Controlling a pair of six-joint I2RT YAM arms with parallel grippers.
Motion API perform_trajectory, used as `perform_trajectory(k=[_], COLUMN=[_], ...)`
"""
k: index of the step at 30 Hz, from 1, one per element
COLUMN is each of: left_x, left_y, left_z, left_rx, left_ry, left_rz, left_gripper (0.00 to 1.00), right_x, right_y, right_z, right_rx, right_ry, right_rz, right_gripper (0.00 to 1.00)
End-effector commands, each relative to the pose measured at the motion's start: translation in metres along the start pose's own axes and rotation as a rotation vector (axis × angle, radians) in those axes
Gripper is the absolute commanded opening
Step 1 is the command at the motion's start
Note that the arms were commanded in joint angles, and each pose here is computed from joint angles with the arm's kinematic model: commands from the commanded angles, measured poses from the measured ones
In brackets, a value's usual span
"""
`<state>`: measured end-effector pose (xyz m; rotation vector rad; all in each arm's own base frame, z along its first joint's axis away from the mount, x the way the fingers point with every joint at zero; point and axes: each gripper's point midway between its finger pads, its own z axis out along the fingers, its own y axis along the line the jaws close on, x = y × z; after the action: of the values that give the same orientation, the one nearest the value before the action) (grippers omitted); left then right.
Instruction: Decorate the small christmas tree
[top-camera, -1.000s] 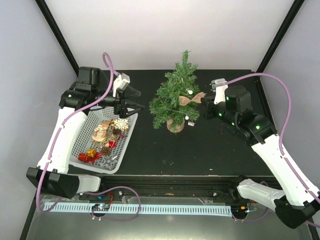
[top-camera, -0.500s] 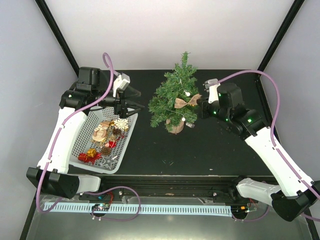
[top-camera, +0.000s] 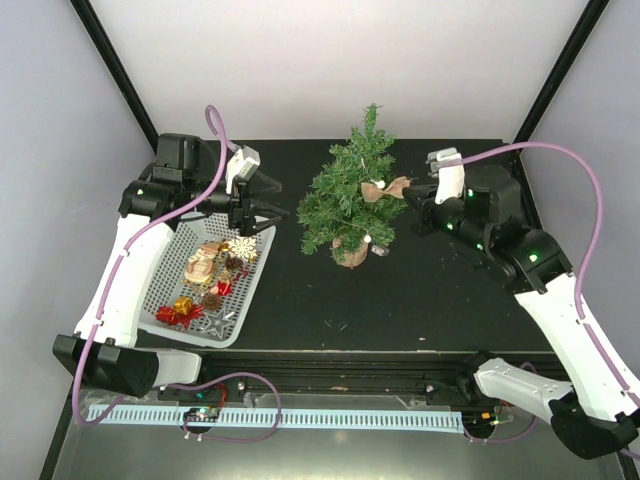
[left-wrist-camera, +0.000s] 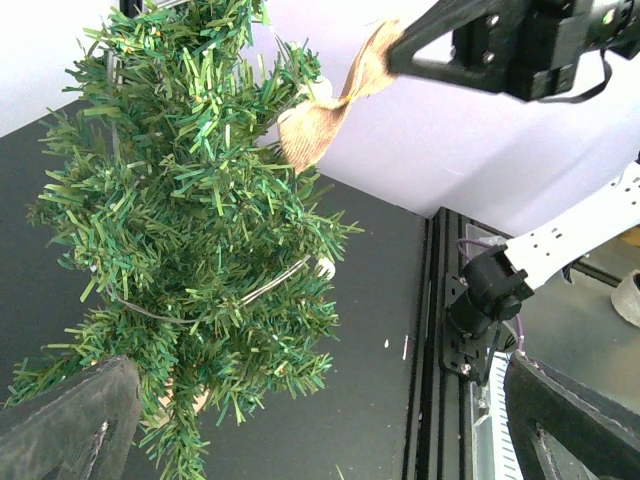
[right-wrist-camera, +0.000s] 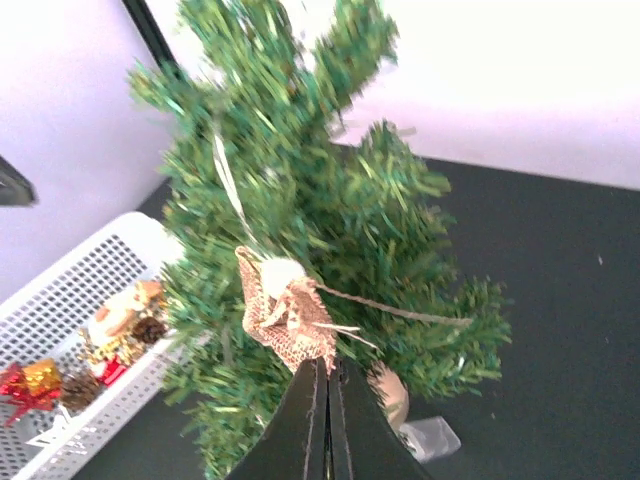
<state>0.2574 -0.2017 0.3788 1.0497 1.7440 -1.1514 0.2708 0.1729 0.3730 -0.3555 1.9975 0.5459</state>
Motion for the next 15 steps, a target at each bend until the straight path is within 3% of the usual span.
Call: perform_trajectory(k=[1,15], left_x=[-0.007,-0.007], left_y=[-0.006,-0.005], left_z=[-0.004,-0.004], left_rx=[0.007,0.008], left_ry=[-0.025,-0.026], left_rz=[0.022,0.016], left_gripper=[0.99,0.99], right_x=[-0.009,0.030], right_y=[0.015,0.057], right_z=[-0.013,-0.008], right_rx=[-0.070,-0.238], right_ry=[0.013,0.207], right_rz=[-0.050,-0.131], right_gripper=[0.01,0.01])
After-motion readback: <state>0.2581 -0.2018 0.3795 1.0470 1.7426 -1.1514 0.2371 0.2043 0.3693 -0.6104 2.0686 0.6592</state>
